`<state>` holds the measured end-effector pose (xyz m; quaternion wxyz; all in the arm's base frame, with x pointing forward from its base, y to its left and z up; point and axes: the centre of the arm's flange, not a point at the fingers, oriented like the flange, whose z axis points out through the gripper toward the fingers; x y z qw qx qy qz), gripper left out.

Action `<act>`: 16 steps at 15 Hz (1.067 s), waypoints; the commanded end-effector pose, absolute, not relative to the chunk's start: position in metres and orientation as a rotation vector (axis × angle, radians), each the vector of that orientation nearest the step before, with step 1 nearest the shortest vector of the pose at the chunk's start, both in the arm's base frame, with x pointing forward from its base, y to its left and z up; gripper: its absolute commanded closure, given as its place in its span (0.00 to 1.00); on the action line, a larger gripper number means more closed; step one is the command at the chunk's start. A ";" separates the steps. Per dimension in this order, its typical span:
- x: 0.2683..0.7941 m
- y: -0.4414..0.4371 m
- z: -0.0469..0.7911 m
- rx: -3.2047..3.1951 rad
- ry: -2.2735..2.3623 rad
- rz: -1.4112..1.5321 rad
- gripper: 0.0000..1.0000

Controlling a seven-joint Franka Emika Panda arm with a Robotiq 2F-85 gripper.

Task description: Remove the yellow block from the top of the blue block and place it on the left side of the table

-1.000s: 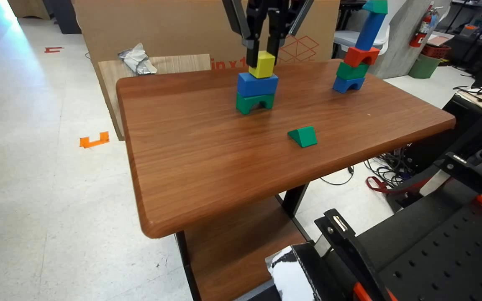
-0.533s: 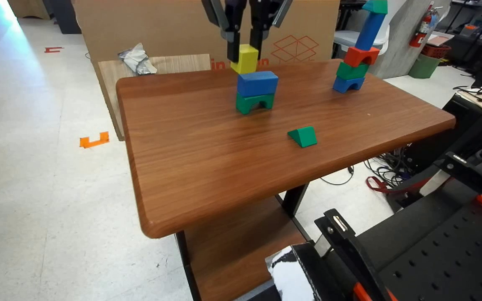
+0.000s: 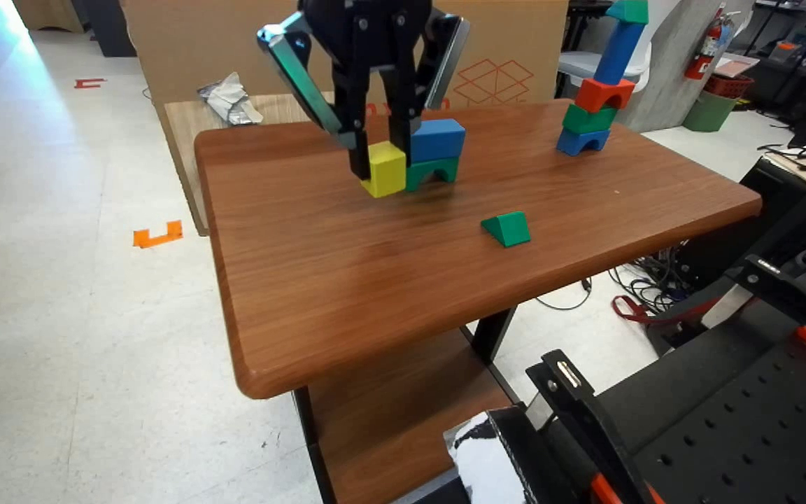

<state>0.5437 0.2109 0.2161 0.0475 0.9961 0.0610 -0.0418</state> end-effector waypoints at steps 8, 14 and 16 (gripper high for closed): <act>0.531 0.214 0.171 2.984 0.200 -0.264 0.42; 0.515 0.220 0.201 3.018 0.231 -0.174 0.05; 0.512 0.210 0.230 3.058 0.201 -0.134 0.00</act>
